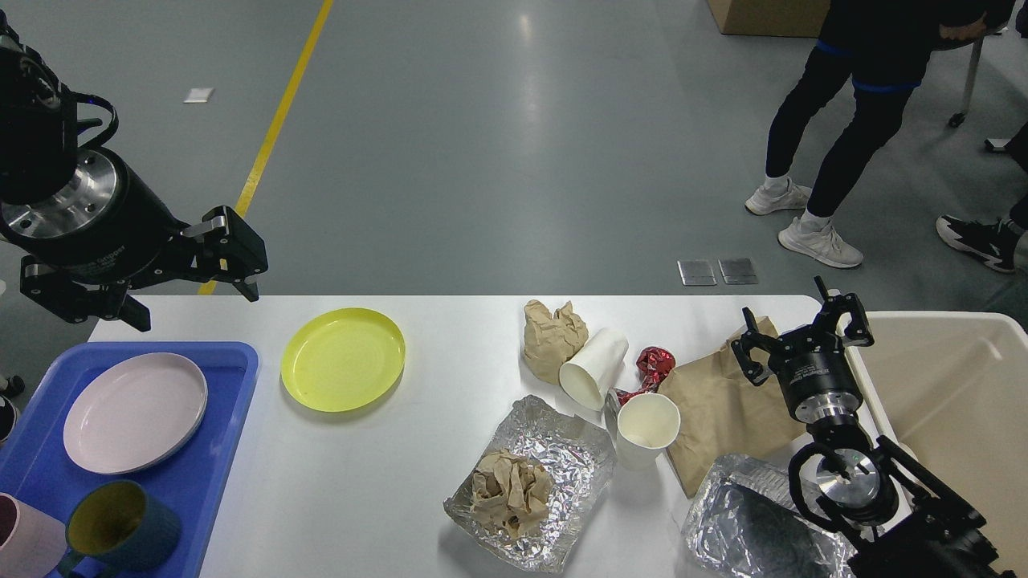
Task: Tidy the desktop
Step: 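Raise the left gripper and move it toward the yellow plate, then grasp the rim of the yellow plate with the left gripper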
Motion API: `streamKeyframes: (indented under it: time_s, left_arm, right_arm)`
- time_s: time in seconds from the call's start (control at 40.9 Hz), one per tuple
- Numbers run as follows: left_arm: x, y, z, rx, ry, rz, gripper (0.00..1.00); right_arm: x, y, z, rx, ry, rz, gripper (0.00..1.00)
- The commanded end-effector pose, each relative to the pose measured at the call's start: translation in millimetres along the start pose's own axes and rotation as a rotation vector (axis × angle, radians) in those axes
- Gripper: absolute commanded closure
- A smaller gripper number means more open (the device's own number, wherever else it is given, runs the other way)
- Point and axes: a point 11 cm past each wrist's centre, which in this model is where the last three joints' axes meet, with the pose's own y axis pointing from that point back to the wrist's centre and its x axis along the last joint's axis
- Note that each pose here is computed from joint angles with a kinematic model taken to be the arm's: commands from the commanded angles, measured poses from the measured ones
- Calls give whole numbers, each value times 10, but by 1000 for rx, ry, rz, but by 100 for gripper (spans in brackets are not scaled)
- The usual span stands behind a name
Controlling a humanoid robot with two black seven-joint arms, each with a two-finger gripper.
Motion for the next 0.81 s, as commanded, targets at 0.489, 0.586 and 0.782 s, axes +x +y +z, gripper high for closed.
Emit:
streamKeyframes:
  time_s: [0.489, 0.586, 0.782]
  left_arm:
    - [286, -1735, -321, -28, 484, 158, 7]
    - [191, -2147, -356, -23, 540, 214, 7]
    - [66, -2930, -511, -82, 720, 230, 5]
  right_arm:
    - [-5, -1, 0, 0, -1, -1, 0]
    - [-5, -1, 0, 0, -1, -1, 0]
    - [-5, -1, 0, 0, -1, -1, 0]
